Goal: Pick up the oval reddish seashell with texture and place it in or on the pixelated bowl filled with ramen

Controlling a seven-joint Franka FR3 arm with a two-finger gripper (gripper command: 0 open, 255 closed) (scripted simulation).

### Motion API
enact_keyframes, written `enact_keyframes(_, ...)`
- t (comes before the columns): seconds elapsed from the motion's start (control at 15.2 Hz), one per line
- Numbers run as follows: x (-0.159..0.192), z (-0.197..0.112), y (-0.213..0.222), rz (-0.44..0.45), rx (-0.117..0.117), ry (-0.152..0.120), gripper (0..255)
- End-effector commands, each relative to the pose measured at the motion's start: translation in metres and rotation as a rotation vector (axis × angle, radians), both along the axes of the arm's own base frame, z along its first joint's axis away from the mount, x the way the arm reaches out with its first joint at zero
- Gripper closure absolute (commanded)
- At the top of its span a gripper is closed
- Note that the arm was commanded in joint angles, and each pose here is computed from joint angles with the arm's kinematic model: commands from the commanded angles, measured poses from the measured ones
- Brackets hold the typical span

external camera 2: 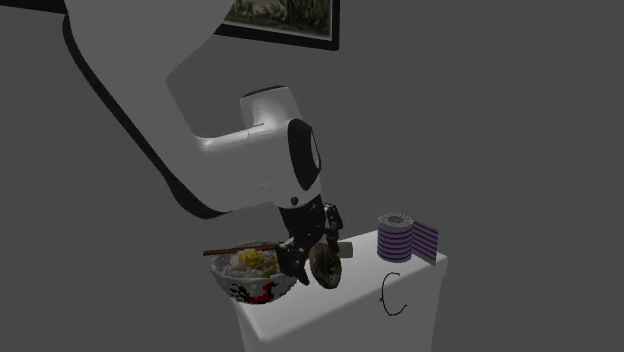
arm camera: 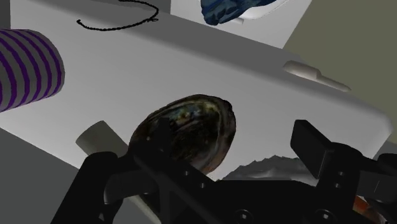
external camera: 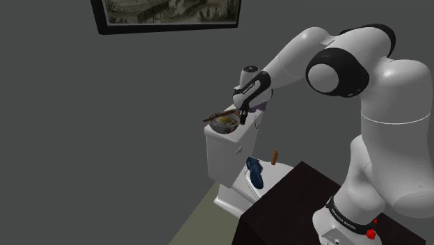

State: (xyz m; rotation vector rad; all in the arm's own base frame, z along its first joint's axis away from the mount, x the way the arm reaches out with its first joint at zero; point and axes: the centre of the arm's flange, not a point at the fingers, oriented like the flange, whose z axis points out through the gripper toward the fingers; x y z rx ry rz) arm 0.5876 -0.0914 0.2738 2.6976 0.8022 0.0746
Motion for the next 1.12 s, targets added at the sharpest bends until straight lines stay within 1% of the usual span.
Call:
enact_keyframes(0.0, 0.002, -0.007, 0.002, 0.006, -0.029, 0.001, 0)
enact_keyframes(0.26, 0.005, -0.029, -0.006, 0.006, -0.029, 0.001, 0)
enact_keyframes(0.79, 0.005, -0.029, -0.006, 0.006, -0.029, 0.001, 0)
enact_keyframes(0.86, 0.005, -0.029, -0.006, 0.006, -0.029, 0.001, 255)
enact_keyframes(1.06, 0.005, -0.029, -0.006, 0.006, -0.029, 0.001, 255)
